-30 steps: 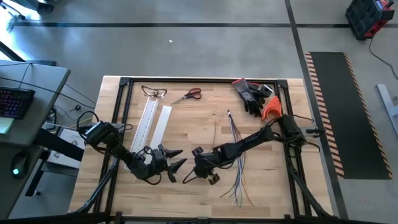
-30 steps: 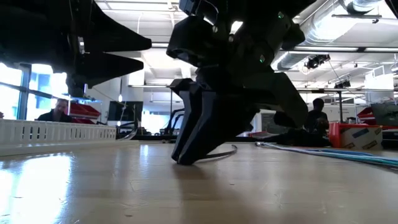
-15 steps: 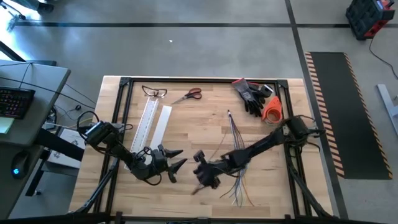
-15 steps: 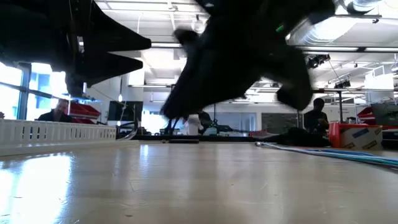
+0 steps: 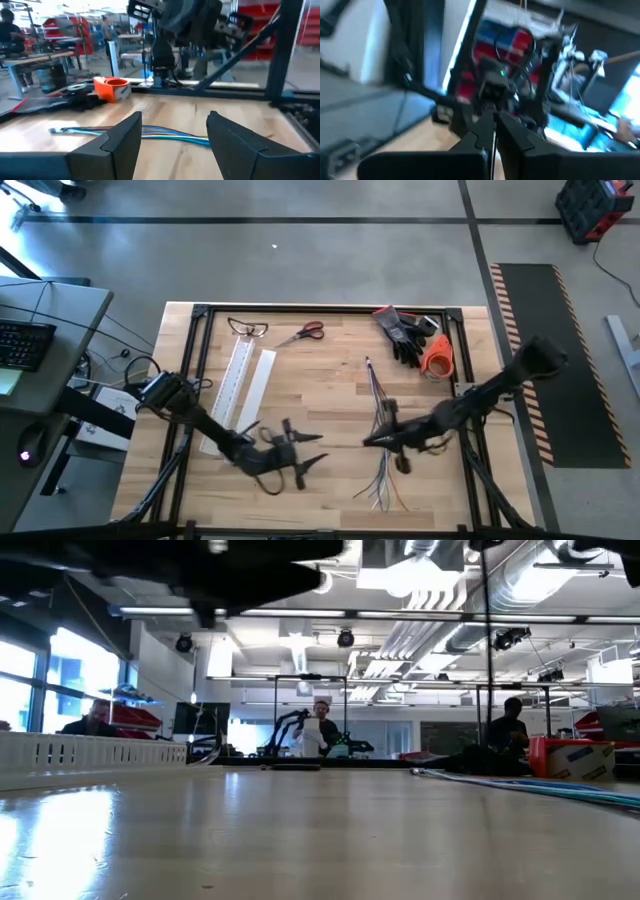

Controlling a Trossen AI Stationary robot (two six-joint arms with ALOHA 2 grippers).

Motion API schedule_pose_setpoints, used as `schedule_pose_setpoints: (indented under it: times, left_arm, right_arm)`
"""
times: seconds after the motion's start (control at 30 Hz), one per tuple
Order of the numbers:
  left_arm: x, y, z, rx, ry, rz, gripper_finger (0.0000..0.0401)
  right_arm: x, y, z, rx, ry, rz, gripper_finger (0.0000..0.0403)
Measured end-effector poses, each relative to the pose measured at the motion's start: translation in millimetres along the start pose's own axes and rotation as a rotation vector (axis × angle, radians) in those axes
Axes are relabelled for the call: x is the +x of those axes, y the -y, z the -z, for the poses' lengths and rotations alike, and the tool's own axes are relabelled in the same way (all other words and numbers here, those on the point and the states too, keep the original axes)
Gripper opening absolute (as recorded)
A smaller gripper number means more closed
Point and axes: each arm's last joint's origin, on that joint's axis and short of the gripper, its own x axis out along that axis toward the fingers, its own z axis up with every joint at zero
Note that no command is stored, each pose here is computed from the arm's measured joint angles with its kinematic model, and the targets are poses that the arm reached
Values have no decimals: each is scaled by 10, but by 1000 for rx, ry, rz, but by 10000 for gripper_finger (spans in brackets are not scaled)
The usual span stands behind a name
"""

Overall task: Ziptie cables
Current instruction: Wrap the black zip tie around the cable

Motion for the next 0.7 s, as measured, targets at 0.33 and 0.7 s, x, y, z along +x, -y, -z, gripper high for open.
schedule_pose_setpoints:
  times: [0.33, 0.7]
  left_arm:
    - [781, -22, -281, 120, -93, 146, 202]
    - [1309, 196, -62, 227, -69, 139, 202]
  right_arm:
    - [-197, -139, -43, 18, 133, -103, 0]
    - [-200, -157, -48, 4, 136, -113, 0]
